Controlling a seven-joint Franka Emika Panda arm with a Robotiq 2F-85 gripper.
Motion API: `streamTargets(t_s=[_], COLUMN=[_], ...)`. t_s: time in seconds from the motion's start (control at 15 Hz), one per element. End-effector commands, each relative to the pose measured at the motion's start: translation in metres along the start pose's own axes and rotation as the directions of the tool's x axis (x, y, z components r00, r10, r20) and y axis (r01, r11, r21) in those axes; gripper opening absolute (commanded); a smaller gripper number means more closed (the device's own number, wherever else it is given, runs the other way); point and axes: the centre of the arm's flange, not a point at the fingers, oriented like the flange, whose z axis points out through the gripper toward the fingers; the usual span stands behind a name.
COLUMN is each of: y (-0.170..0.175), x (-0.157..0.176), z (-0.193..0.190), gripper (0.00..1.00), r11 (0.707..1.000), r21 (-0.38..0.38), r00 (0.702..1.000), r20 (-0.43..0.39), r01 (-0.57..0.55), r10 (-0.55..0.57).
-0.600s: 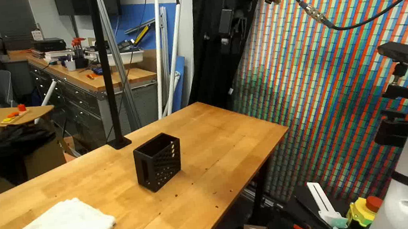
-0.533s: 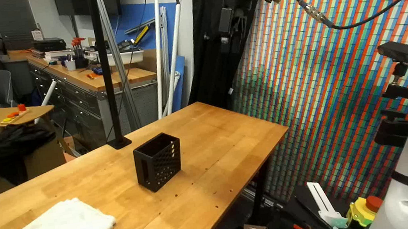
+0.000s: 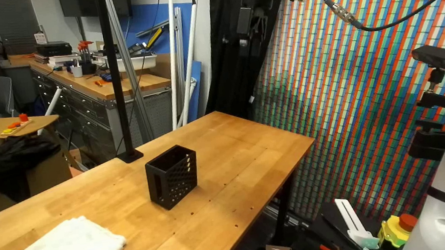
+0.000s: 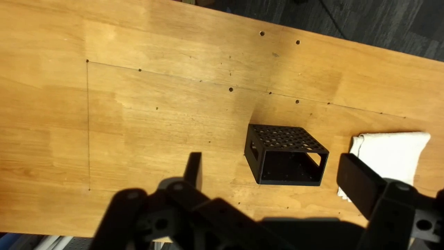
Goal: Put the white towel in the black object
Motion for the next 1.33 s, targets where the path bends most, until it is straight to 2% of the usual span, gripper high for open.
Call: streamTargets(t_s=[0.0,0.2,0.4,0.8,1.07,1.27], y=[-0.017,-0.043,-0.069,-0.114,-0.149,-0.176], x=[0.029,0.063,0.104,0.203,0.26,0.29], z=[-0.006,-0.007,-0.001,0.027,0.049,0.068], gripper=[1.0,1.0,1.0,1.0,1.0,1.0], r11=[0.997,0.988,0.977,0.973,0.978,0.978], r21=[-0.067,-0.122,-0.153,-0.155,-0.134,-0.126], r00=[0.999,0.993,0.988,0.984,0.983,0.982], r20=[0.034,0.076,0.072,-0.035,-0.065,-0.065], r01=[0.042,0.099,0.148,0.17,0.16,0.166], r10=[-0.04,-0.09,-0.139,-0.177,-0.17,-0.175])
